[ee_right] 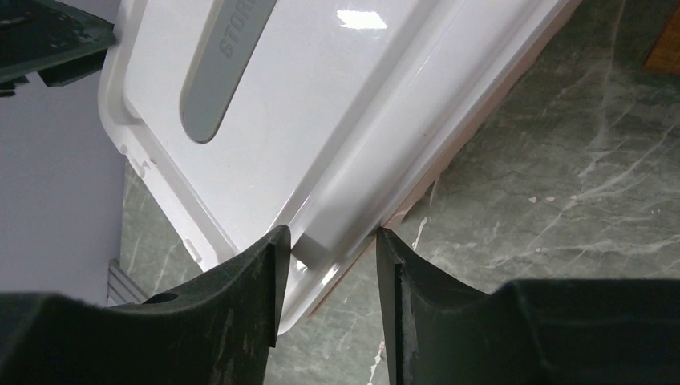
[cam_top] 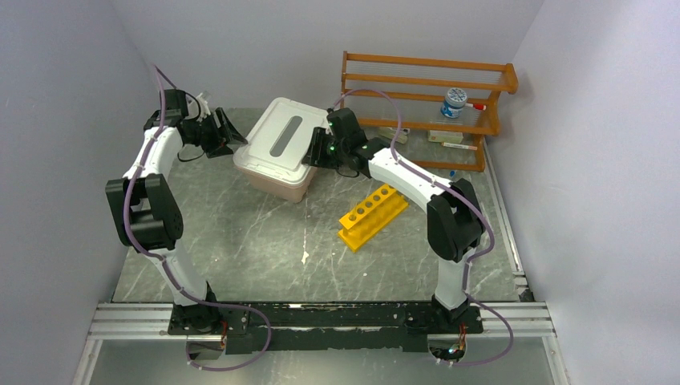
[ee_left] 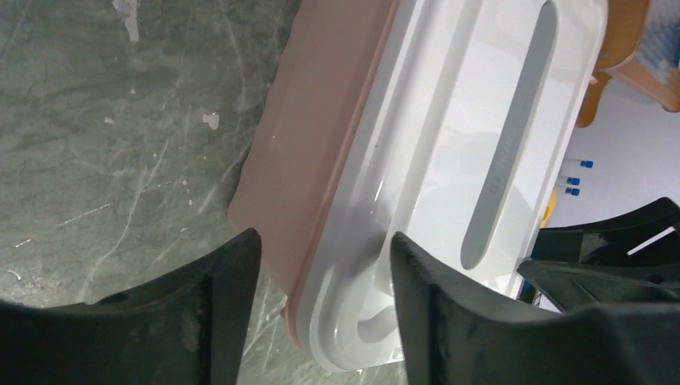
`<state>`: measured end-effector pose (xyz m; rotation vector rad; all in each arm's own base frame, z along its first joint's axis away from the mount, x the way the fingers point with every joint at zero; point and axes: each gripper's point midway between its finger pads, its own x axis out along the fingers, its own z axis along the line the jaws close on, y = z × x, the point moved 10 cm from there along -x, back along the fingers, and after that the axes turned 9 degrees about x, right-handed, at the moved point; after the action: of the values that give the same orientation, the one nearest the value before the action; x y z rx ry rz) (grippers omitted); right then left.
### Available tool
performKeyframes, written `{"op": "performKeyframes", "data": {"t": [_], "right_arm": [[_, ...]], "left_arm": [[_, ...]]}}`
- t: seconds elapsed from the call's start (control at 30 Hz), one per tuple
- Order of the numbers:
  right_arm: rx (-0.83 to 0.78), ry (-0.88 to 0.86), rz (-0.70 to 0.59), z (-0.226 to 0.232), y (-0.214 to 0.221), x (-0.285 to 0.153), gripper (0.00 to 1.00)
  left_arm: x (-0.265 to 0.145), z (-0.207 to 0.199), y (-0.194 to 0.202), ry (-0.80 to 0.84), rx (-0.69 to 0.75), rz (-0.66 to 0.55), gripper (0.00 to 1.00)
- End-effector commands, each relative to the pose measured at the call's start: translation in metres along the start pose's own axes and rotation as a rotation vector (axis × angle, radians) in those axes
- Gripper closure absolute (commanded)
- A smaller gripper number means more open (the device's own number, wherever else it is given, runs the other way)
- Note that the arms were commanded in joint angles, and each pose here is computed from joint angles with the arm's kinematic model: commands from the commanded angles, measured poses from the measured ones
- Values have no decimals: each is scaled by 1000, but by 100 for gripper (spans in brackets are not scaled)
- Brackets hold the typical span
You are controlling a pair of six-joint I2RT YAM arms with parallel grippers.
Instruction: Organize the chemistry lab equipment
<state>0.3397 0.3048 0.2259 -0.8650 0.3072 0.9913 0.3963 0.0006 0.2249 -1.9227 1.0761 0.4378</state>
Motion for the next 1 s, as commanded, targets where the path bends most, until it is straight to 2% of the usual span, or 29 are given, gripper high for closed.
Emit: {"op": "performKeyframes", "data": {"t": [0.0, 0.07, 0.17, 0.4, 0.57, 0.67, 0.77, 0.97], "right_arm": [[-15, -58, -2, 14, -5, 2, 51], [-17, -50, 8, 13, -4, 4, 51], [-14, -11, 17, 9, -1, 6, 49], [17, 147, 1, -12, 10, 7, 44], [28, 223, -2, -24, 15, 9, 46], [-14, 160, -47, -9, 2, 1, 45], [-55, 75, -130, 14, -18, -17, 38], [-101, -14, -302, 46, -54, -70, 31]], "left_arm": [[4, 3, 6, -16, -8, 43, 41], [3, 4, 8, -38, -8, 44, 48], [5, 7, 12, -61, -9, 59, 50], [11, 12, 24, -108, -3, 113, 44], [13, 5, 16, -128, 30, 112, 42], [7, -5, 0, -148, 67, 65, 39], [-4, -22, -21, -146, 122, -9, 32], [-19, -63, -44, -137, 238, -184, 22]]}}
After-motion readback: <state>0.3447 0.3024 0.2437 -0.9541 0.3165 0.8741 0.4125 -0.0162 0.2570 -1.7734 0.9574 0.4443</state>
